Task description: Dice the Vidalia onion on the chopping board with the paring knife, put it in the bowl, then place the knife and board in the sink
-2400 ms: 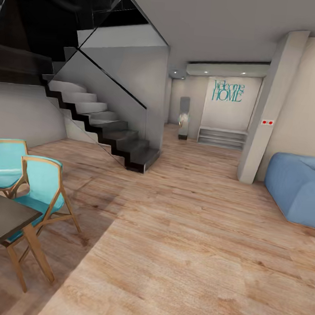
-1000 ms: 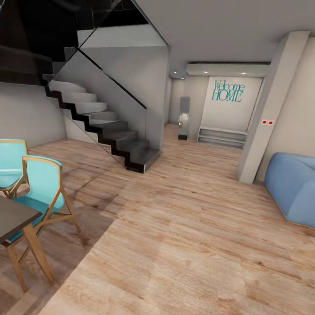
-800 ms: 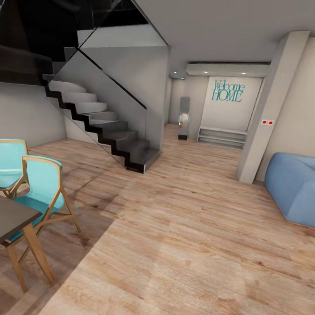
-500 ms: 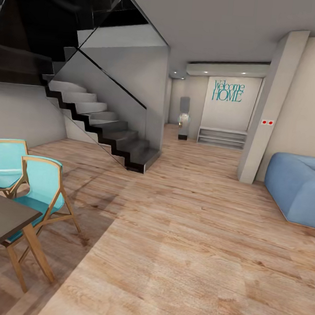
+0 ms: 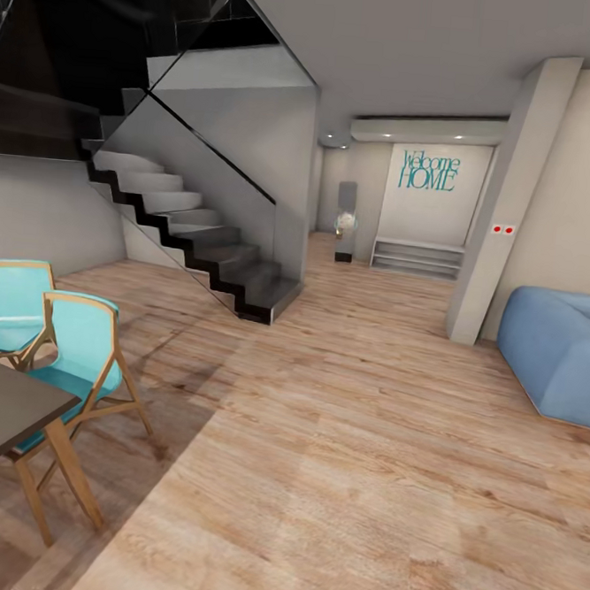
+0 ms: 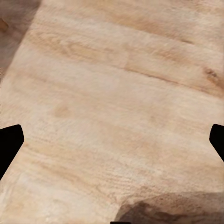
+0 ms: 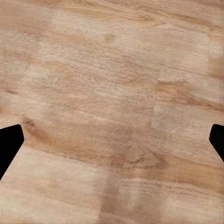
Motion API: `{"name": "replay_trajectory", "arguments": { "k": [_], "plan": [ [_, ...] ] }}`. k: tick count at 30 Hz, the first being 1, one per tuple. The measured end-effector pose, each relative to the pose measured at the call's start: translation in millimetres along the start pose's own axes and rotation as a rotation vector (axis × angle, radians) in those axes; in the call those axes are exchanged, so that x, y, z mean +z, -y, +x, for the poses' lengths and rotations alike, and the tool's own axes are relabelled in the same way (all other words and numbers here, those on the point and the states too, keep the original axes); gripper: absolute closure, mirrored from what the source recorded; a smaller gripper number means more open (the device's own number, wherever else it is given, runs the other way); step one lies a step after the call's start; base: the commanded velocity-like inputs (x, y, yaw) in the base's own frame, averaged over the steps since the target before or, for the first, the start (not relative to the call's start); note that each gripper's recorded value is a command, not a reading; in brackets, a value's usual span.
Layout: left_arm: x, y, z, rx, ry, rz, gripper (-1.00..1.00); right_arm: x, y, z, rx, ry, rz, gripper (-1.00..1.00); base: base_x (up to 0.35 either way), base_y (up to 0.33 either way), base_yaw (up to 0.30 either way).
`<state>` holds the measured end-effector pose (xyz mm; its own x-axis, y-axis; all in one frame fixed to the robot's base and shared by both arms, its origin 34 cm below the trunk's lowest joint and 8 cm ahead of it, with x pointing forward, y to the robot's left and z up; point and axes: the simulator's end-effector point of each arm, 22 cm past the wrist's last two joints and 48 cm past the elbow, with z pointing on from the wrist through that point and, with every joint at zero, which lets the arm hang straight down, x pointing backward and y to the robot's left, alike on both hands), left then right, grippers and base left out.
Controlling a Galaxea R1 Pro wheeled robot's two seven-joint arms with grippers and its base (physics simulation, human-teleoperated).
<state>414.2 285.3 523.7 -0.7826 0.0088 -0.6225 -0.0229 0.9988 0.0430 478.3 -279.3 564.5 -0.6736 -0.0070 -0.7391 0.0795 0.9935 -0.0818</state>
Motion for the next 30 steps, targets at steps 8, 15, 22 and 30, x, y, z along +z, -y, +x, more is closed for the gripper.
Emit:
{"name": "replay_trajectory", "arguments": {
  "k": [8,15,22,30],
  "plan": [
    [-0.9,12.0,8.0,-0.008,-0.016,0.014,-1.00,0.0,-0.3,0.0,-0.001,0.000,-0.001,-1.00,0.000,0.000,0.220],
    [-1.1,13.7,10.7,-0.009,-0.021,0.016,-1.00,0.0,-0.5,0.0,-0.001,0.000,-0.001,-1.00,-0.004,0.000,0.244],
    [-2.4,23.6,22.7,-0.014,-0.047,0.028,-1.00,0.3,-0.6,0.1,-0.002,-0.001,-0.001,-1.00,-0.268,0.000,0.245],
    [-2.6,24.3,24.5,-0.014,-0.051,0.029,-1.00,0.2,-0.9,0.6,-0.001,-0.002,0.000,-1.00,-0.337,-0.033,0.245]
  ]
}}
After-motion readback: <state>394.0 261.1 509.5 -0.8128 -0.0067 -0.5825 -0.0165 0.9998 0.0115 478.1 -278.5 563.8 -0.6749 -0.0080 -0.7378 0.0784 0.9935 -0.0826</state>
